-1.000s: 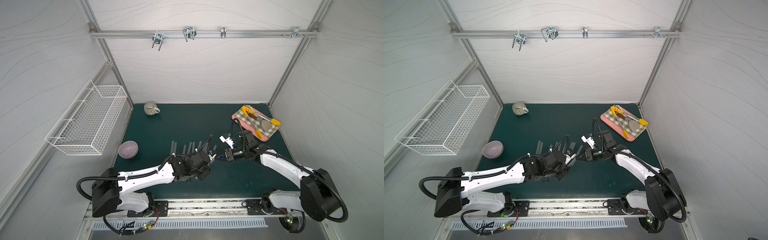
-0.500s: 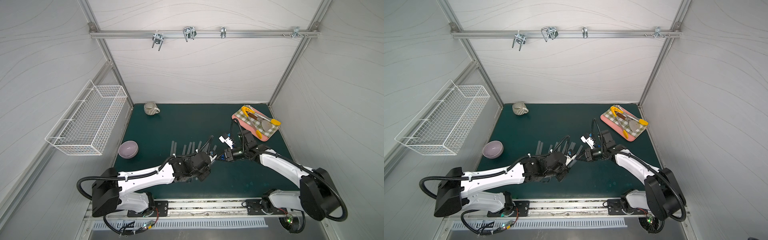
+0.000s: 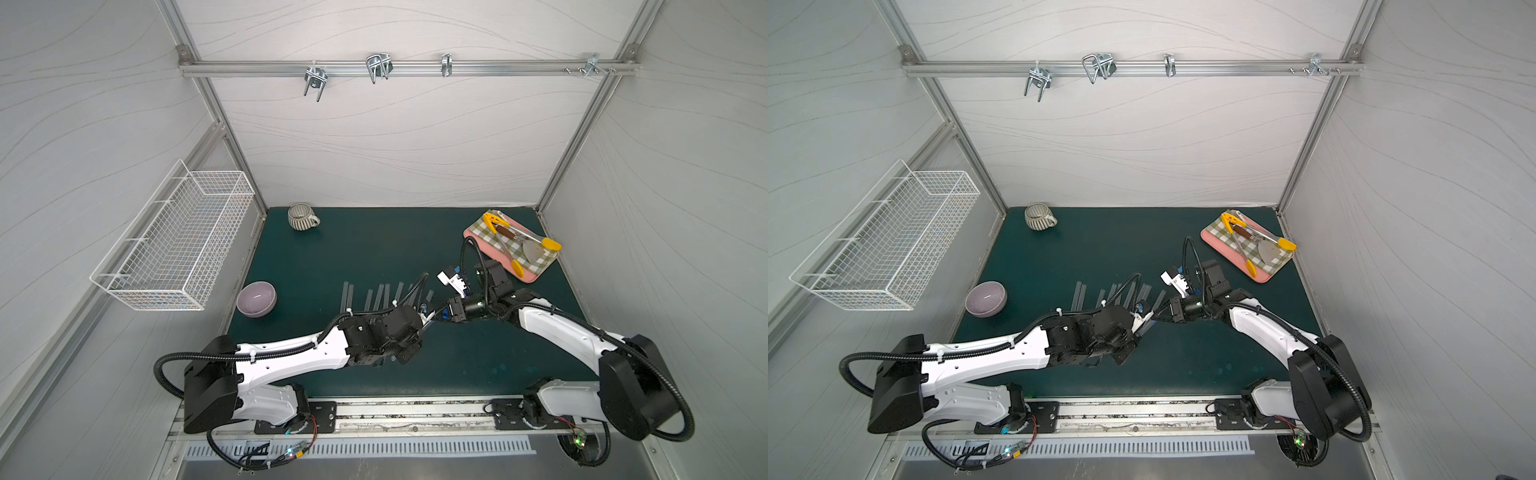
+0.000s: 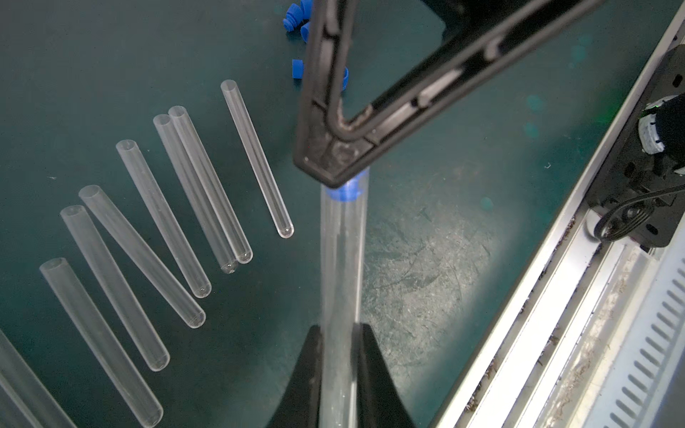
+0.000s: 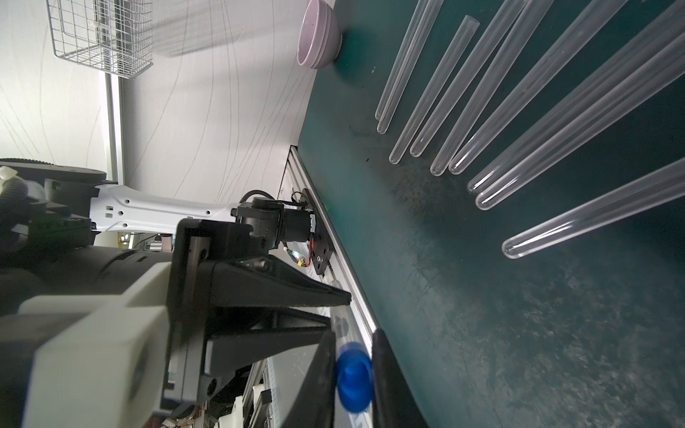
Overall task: Remove stoppers from test tubes
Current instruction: Open the stopper on the test tube.
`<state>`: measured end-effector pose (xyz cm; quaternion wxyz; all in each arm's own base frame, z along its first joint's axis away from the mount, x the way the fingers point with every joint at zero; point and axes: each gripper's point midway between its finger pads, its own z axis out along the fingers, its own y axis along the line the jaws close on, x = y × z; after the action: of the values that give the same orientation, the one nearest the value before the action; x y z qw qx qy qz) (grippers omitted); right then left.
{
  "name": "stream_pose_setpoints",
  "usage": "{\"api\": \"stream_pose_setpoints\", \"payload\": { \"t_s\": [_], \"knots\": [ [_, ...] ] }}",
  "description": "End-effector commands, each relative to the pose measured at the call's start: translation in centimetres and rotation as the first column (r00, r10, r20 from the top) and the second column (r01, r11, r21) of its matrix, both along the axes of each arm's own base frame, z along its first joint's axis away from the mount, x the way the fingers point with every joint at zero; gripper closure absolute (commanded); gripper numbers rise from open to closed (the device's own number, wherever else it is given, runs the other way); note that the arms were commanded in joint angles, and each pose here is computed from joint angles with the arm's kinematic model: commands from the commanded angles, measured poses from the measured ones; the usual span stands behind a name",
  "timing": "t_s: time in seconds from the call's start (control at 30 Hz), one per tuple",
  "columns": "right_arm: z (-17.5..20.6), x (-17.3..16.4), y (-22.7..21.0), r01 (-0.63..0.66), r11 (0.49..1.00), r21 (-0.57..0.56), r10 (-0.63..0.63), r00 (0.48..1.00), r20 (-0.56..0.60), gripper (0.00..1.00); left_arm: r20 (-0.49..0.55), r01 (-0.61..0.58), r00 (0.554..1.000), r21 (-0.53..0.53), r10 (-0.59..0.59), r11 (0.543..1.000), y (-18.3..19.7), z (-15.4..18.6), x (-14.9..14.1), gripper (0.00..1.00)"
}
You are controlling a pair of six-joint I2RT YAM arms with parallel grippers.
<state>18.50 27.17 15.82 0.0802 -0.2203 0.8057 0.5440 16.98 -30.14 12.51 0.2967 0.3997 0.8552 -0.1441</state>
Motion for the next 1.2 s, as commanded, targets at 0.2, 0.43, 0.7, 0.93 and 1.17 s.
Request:
{"api": "stream_pose_setpoints", "payload": {
  "t_s": [0.2,0.43,0.7,0.93,1.17],
  "knots": [
    [1.0,-0.2,0.3,-0.026,0.999,0.019,0.025,0.999,0.035,0.76,0.044,-0.011,0.999,-0.034,0.012,0.999,-0.3,1.4,0.6,0.94],
    [1.2,-0.4,0.3,-0.031,0.999,0.023,0.03,0.999,0.034,0.8,0.049,-0.016,0.999,-0.035,0.018,0.999,-0.3,1.5,0.7,0.93],
    [1.4,-0.4,0.3,-0.033,0.999,0.027,0.032,0.999,0.04,0.87,0.054,-0.022,0.998,-0.036,0.024,0.999,-0.2,1.7,0.8,0.93],
    [1.8,-0.4,0.3,-0.034,0.999,0.032,0.032,0.998,0.049,0.93,0.057,-0.027,0.998,-0.028,0.028,0.999,0.0,1.6,0.9,0.93],
    [2.6,0.1,-0.3,-0.019,0.998,0.054,0.016,0.999,0.05,0.95,0.066,-0.042,0.997,-0.001,0.042,0.999,0.4,1.3,1.1,0.93]
  ]
}}
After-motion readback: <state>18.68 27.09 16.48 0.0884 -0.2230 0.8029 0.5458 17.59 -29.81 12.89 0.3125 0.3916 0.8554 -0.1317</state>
